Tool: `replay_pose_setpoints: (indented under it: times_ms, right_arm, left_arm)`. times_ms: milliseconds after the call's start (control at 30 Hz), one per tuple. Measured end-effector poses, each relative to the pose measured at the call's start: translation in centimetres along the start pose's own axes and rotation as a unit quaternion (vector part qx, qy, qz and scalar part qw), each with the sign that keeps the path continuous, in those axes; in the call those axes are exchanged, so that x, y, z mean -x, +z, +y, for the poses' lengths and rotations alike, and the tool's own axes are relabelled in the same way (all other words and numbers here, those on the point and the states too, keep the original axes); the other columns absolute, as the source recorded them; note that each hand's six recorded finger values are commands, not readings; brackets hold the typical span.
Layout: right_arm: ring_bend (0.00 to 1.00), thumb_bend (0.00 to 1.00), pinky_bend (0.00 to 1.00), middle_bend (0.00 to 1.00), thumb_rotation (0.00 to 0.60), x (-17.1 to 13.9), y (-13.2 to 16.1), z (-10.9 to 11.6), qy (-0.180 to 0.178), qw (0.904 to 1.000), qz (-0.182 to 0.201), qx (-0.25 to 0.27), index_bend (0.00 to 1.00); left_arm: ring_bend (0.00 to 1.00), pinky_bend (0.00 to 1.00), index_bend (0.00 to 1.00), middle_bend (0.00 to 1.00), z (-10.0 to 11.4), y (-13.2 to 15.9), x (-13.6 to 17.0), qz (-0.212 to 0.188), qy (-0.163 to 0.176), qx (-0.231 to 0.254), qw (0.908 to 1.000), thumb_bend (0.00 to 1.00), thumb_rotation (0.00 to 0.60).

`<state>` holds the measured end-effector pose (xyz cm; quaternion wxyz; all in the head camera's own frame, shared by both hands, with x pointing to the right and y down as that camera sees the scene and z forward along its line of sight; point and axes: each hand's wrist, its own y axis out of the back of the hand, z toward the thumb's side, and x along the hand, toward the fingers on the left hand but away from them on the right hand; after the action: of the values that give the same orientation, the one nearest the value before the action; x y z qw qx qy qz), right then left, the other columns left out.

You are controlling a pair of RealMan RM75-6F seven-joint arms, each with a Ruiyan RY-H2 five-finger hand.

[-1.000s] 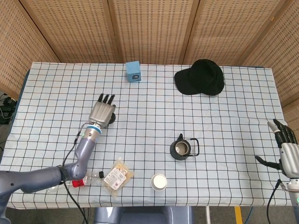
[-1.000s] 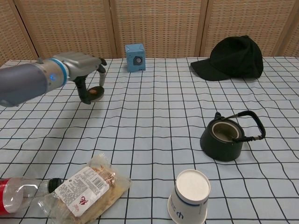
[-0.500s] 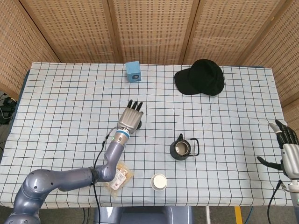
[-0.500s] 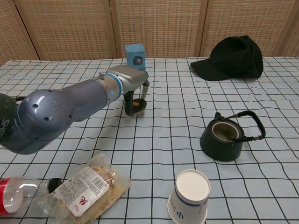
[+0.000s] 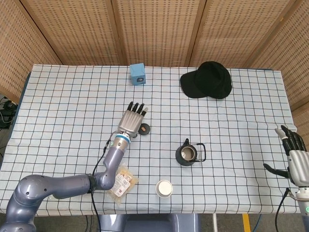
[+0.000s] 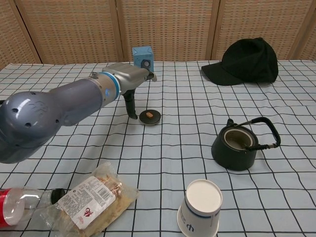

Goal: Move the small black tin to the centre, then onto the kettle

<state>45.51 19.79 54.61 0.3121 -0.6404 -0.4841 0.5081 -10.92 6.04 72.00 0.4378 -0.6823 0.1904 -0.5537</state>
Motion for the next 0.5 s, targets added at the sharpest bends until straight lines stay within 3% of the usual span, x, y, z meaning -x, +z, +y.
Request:
replay_pose_setpoints:
  times_ms: [233,500]
  right_arm:
    - [0.0,0.2,0.0,0.0,0.6,-0.1,0.2,-0.1,0.003,1.0,0.002,-0.004,0.07]
    - [0.0,0.2,0.0,0.0,0.6,0.1,0.1,-0.5,0.007,0.9999,-0.006,-0.014,0.07]
  left_arm:
    - [0.0,0.0,0.0,0.0,0.8,-4.4,3.6,0.009,0.023,0.021,0.9995,0.09,0.6]
    - [0.0,0.0,0.0,0.0,0.7,-15.4,12.4,0.092,0.063,0.036,0.9931,0.09,0.6]
